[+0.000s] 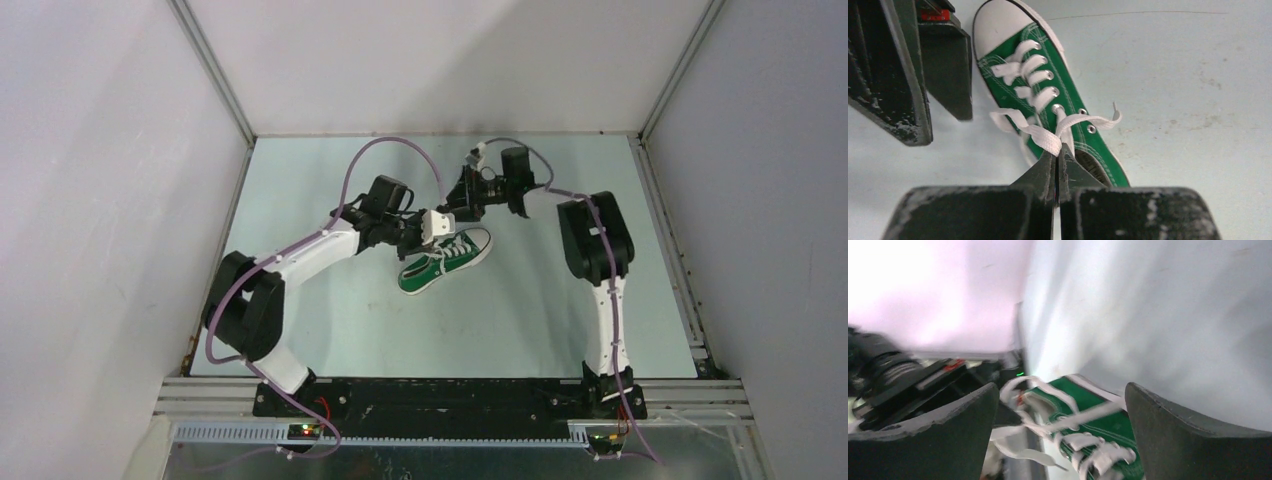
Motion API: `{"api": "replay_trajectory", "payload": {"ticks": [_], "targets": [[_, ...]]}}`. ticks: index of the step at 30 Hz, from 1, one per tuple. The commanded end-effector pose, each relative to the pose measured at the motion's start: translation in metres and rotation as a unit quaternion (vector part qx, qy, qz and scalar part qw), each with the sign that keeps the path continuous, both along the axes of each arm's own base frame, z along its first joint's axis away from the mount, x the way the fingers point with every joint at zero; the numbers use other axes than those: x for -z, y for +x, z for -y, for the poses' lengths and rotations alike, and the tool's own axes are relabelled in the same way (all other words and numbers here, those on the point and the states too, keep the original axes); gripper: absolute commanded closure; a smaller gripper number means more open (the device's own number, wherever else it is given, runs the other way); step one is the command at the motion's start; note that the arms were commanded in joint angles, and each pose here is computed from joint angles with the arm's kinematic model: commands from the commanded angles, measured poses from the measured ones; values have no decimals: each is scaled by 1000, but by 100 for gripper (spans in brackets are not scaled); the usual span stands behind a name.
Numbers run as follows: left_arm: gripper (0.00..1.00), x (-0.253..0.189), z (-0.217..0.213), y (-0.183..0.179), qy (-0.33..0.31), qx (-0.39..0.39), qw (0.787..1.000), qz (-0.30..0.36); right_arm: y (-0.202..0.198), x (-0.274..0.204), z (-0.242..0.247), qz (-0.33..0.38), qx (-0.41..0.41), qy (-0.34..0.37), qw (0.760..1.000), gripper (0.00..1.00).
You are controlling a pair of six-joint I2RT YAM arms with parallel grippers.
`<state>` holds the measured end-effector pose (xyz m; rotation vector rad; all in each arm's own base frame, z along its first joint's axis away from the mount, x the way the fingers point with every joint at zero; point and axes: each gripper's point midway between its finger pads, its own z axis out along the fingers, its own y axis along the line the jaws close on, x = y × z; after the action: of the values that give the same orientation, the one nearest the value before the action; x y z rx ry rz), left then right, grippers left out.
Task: Tie the shoes
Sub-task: Cross the shoelace with the shoelace.
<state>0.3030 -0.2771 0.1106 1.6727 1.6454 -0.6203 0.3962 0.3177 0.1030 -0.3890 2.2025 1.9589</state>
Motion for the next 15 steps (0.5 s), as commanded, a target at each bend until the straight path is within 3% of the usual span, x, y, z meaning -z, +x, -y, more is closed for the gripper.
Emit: {"api": "replay_trajectory", "payload": {"ticks": [1, 3, 5, 8, 10, 12, 13, 15], "targets": [[100, -36, -3, 24, -3, -21, 997, 81, 46, -19, 72, 194, 135, -242, 941, 0], [100, -39, -5, 32, 10, -27, 995, 94, 53, -33, 106, 235, 194, -300, 904, 0], [100, -39, -6, 36, 15, -51, 996, 77, 46, -40, 129, 230, 233, -348, 879, 1], [100, -40, -3, 37, -10, -116, 993, 21, 6, -18, 148, 150, 239, -392, 875, 0], [100, -39, 1, 37, -34, -164, 986, -22, -26, 1, 149, 116, 217, -386, 889, 4], [100, -34, -1, 36, -54, -218, 972, -72, -49, 15, 146, 100, 189, -375, 902, 35], [100, -35, -1, 39, -68, -237, 966, -83, -49, 14, 143, 108, 182, -369, 905, 62], [100, -32, -3, 37, -94, -274, 950, -119, -47, 19, 141, 107, 180, -367, 907, 95]]}}
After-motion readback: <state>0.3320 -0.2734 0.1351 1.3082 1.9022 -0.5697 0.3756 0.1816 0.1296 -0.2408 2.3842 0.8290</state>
